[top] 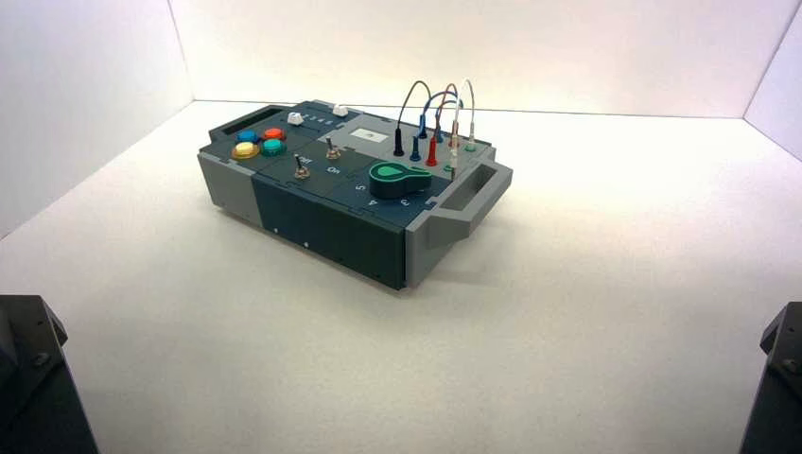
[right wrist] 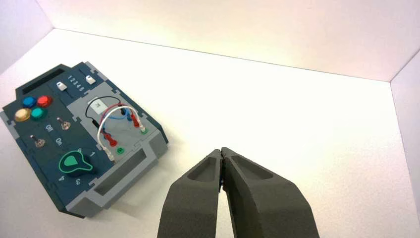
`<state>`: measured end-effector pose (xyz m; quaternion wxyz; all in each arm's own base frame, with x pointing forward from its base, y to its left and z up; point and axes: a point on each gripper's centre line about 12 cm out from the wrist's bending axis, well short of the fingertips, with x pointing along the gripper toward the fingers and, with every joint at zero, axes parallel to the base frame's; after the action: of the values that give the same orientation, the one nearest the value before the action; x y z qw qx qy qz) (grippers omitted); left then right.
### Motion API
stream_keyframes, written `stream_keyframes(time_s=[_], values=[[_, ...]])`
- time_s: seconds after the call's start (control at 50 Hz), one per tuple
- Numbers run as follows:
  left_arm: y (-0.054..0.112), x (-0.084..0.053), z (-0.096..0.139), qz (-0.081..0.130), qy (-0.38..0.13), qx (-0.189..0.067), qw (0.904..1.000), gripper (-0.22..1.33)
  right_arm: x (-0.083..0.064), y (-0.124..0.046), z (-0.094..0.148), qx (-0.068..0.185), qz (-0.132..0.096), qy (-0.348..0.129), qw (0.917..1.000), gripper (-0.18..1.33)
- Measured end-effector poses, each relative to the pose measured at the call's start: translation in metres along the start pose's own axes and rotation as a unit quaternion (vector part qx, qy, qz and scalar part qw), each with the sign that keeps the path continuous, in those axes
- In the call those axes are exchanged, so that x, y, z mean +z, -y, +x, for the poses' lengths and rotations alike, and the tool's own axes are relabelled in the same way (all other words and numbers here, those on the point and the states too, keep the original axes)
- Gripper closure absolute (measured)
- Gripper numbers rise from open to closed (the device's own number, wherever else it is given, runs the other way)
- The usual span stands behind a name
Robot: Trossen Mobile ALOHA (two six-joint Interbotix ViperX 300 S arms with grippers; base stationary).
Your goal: Insert the white wire.
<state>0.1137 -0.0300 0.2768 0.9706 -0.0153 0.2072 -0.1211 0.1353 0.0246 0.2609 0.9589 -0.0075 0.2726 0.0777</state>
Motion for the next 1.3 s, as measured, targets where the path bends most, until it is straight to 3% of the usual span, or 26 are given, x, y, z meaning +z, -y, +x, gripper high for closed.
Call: stream_keyframes(time_s=[0.78,1.1,1.3], values=[[0.0,0.0,-0.001,-0.001,0.002,0.001,1.0,1.28,-0.002,-0.002,0.008,0.008,0.01,-0.021,0.9997,1.29],[0.0,0.001,-0.001,-0.001,0.005,0.001,1.0,1.28,-0.011,-0.008,0.028,0.024,0.014,-0.087,0.9958,1.29],[0.0,0.001,-0.001,-0.001,0.007,0.002,1.0,1.28,-0.013,-0.017,0.039,0.046,0.01,-0.125,0.991,1.21]])
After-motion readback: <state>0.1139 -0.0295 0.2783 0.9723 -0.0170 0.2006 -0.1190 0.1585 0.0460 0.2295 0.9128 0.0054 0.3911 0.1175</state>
